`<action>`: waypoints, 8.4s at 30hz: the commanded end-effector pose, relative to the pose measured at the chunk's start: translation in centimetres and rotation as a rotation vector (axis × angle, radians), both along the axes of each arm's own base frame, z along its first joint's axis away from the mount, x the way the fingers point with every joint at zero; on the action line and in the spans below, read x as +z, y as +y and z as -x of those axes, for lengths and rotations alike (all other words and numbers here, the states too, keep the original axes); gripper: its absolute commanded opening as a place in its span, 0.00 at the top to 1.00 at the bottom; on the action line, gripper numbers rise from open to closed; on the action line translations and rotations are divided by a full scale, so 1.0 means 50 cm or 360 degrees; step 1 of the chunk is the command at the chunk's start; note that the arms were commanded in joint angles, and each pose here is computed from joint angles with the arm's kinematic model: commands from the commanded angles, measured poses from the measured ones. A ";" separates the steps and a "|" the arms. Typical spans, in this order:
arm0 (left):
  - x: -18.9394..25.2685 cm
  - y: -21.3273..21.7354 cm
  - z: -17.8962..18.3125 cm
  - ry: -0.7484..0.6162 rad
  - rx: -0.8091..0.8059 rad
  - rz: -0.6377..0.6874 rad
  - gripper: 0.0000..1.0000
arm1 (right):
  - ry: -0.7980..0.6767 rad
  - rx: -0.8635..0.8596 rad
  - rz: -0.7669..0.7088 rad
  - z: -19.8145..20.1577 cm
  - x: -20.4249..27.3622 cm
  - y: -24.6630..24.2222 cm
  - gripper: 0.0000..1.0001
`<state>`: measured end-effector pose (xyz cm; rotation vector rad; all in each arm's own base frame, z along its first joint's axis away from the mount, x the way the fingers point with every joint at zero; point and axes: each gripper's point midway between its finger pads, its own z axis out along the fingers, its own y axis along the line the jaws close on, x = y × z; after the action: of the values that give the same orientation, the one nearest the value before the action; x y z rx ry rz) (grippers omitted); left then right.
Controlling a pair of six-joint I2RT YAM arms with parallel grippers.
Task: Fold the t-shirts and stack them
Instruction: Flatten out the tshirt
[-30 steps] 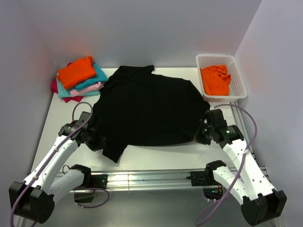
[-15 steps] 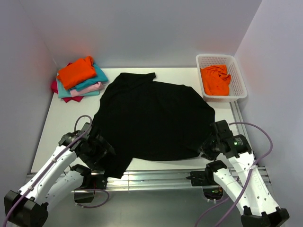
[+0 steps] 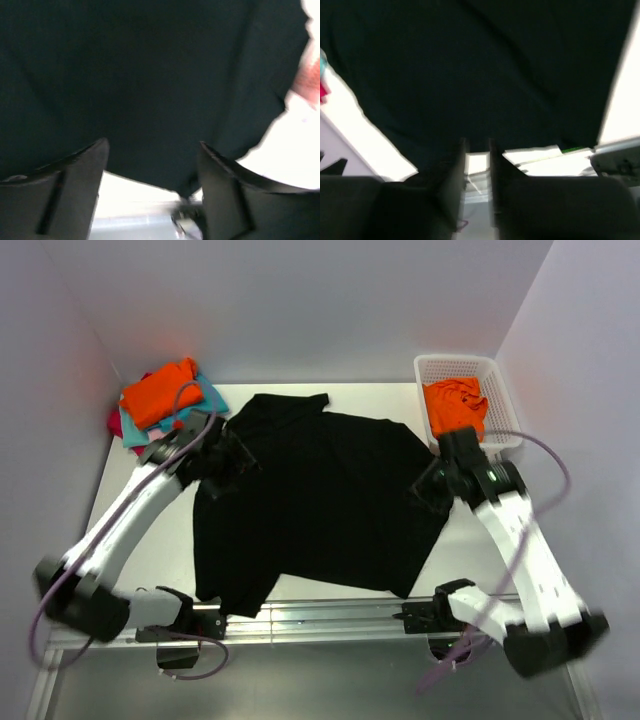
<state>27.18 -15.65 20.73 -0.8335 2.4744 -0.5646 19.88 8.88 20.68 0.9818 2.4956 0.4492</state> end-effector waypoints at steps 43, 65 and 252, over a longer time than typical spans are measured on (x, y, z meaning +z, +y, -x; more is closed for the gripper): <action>-0.326 0.332 -0.248 0.0451 0.0268 -0.0366 0.83 | -0.0129 0.0514 -0.0430 -0.677 -0.232 0.446 0.80; -0.218 0.161 -0.423 0.0222 0.0092 -0.0256 0.51 | 0.0033 0.0332 0.0101 -0.539 -0.151 0.129 0.84; -0.229 0.072 -0.050 0.0147 -0.0216 -0.0158 0.61 | -0.0551 -0.0550 -0.0625 -0.950 -0.148 -0.114 0.00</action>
<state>30.01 -12.43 8.02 -0.6675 2.6785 -0.4697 64.10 7.87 8.94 1.3154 2.1404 0.8905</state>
